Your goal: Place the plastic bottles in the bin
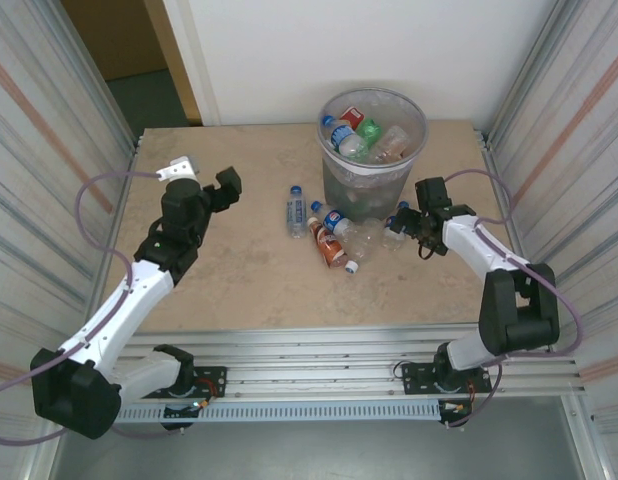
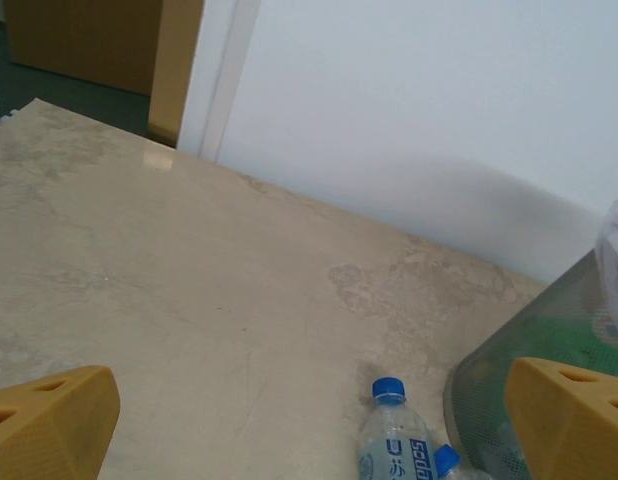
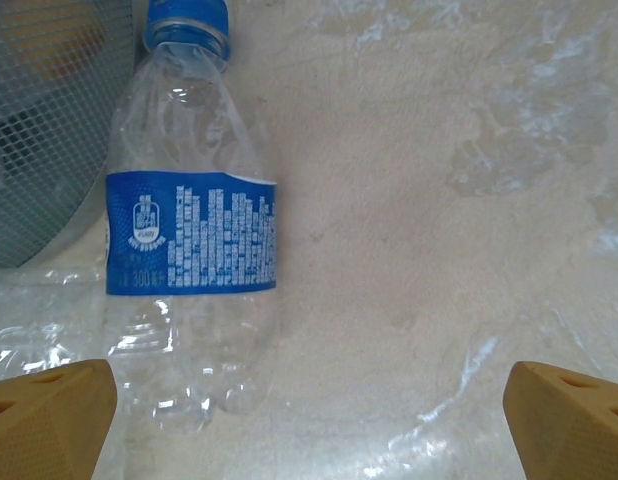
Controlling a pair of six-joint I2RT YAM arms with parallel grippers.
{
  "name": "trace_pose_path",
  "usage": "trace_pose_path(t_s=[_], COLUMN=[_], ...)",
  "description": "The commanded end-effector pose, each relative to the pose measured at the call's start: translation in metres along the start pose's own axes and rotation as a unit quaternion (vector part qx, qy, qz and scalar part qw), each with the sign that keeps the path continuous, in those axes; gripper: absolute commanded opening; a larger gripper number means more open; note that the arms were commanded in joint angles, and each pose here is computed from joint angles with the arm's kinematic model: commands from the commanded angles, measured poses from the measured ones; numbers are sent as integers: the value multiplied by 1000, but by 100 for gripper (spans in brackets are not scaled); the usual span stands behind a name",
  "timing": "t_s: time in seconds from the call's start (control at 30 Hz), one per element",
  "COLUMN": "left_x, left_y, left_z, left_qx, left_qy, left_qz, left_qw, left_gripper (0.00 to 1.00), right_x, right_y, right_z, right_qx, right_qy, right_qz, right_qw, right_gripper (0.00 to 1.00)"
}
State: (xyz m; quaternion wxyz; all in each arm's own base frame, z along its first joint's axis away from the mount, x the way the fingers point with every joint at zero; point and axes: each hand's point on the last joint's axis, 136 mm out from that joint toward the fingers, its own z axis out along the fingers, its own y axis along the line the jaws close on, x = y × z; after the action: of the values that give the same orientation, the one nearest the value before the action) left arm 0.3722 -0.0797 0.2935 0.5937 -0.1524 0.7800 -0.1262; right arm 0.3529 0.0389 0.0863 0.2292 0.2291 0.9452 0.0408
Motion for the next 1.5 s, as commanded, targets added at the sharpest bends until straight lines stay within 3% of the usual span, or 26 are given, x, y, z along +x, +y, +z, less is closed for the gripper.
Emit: trace_pose_path(t_s=[0.0, 0.4, 0.73, 1.17, 1.47], left_x=[-6, 0, 6, 7, 10], left_y=[7, 10, 9, 12, 12], left_z=[-2, 2, 2, -2, 0], left_qx=[-16, -22, -15, -18, -20], left_qy=[-8, 0, 8, 10, 15], left_qz=[-4, -4, -15, -19, -15], left_qw=[1000, 1000, 1000, 1000, 1000], left_gripper=[99, 99, 99, 99, 99], right_x=[-13, -21, -14, -10, -1], right_y=[15, 32, 22, 0, -7], right_z=[11, 48, 70, 75, 80], right_qx=[-26, -35, -13, -1, 13], right_qy=[0, 27, 48, 64, 77], right_qz=[-10, -22, -22, -15, -11], right_qw=[1000, 999, 999, 998, 997], right_gripper=[98, 98, 99, 90, 72])
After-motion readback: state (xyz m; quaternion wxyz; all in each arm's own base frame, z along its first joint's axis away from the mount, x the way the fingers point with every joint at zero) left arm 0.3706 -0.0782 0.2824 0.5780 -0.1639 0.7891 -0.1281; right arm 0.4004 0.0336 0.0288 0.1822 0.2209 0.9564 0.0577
